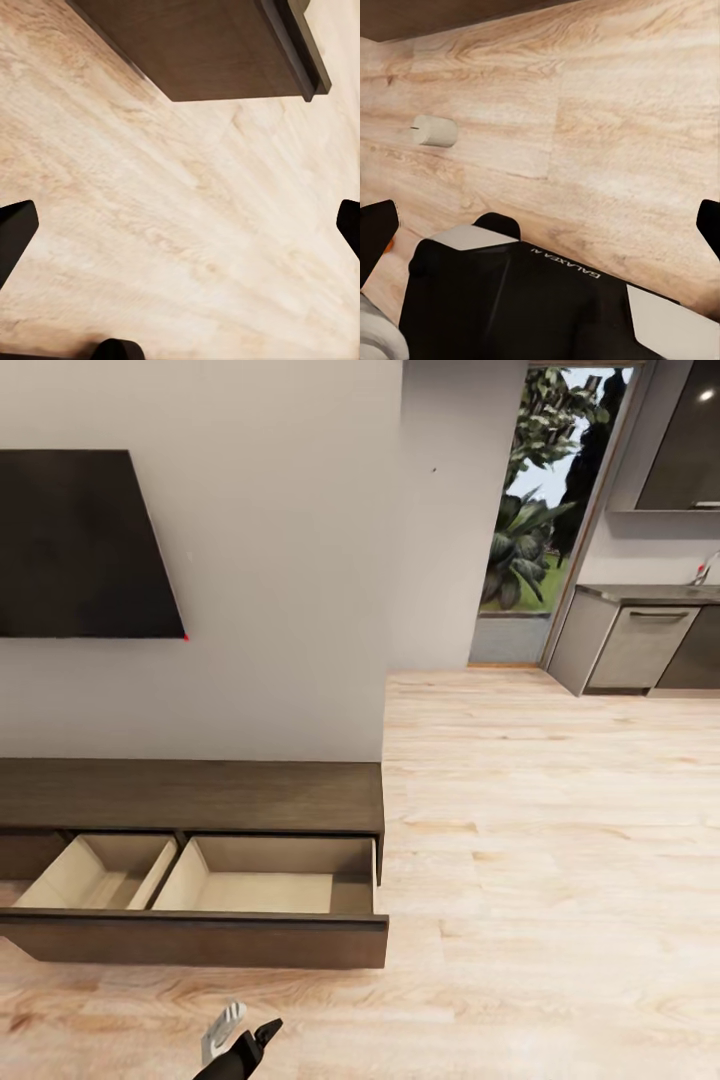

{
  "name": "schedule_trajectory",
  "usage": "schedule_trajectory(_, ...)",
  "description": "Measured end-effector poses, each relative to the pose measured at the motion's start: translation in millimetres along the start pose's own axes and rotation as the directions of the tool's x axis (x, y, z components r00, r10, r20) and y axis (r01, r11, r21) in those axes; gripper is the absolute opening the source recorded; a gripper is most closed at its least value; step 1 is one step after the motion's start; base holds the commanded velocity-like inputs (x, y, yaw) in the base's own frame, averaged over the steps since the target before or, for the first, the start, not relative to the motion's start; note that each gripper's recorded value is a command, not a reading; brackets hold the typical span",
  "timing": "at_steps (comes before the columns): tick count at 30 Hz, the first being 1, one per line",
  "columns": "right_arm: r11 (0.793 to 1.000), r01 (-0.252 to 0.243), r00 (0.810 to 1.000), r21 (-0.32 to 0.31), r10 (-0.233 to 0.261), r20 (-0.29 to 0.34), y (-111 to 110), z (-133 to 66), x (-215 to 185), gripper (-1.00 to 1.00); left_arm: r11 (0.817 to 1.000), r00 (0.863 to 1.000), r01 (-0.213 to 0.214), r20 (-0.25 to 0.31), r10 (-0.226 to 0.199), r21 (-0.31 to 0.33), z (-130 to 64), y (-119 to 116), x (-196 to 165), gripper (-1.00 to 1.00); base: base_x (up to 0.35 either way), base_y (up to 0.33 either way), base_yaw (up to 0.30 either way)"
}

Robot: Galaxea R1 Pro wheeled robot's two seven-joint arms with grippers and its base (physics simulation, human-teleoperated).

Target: Place each of the two pumpkins and all three candles from the living room inside a cabinet in the living room (use any cabinet), then make sure every cabinet is closed, and position the cauldron so it is next to a table in the living room.

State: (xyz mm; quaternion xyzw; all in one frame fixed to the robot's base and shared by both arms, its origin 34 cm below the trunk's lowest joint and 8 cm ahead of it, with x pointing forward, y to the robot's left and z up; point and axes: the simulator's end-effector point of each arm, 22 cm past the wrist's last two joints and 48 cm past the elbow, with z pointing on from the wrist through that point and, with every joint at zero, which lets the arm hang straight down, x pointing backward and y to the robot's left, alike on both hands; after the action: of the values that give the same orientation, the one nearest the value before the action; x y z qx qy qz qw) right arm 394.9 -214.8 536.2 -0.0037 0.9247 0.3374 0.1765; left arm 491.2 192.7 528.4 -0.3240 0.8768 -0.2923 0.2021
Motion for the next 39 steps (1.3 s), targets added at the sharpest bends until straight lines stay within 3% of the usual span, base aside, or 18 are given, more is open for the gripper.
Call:
schedule_trajectory(12,1.0,0.009,1.0,-0.006,-0.008,0.014,12.9,-13.4,-11.2,1.0,1.0,1.0,-0.006,-0.031,0.006,0.014,-7.3,-23.6,16.2,1.0,0.0,0.0,0.0)
schedule_trajectory(21,1.0,0.016,1.0,0.004,-0.016,0.009,19.9,-22.7,-14.0,1.0,0.999,1.0,-0.029,-0.011,0.029,0.015,-16.4,-34.7,13.5,1.0,0.0,0.0,0.0)
schedule_trajectory(25,1.0,0.023,1.0,0.016,-0.023,0.016,21.4,-26.5,-15.5,1.0,0.999,0.999,-0.035,-0.014,0.035,-0.031,-20.9,-28.6,13.5,1.0,0.0,0.0,0.0)
schedule_trajectory(28,0.998,0.037,0.999,0.056,-0.039,0.032,15.8,-29.8,-19.9,1.0,0.994,0.999,-0.044,-0.021,0.042,-0.102,-25.0,-16.3,14.7,1.0,0.0,0.0,0.0)
schedule_trajectory(30,0.987,0.045,0.998,0.157,-0.051,0.04,-4.1,-33.9,-23.1,1.0,0.98,0.998,-0.061,-0.033,0.056,-0.189,-29.5,0.1,17.5,1.0,0.0,0.0,0.0)
schedule_trajectory(34,0.938,0.051,0.996,0.342,-0.073,0.051,-36.1,-43.3,-28.6,1.0,0.954,0.994,-0.101,-0.058,0.088,-0.283,-37.8,15.6,23.7,1.0,0.0,0.0,0.0)
schedule_trajectory(39,0.886,0.011,0.999,0.464,-0.032,0.037,-44.6,-42.9,0.0,1.0,0.942,0.99,-0.141,-0.051,0.131,-0.306,-44.5,15.6,19.2,1.0,0.0,0.0,0.0)
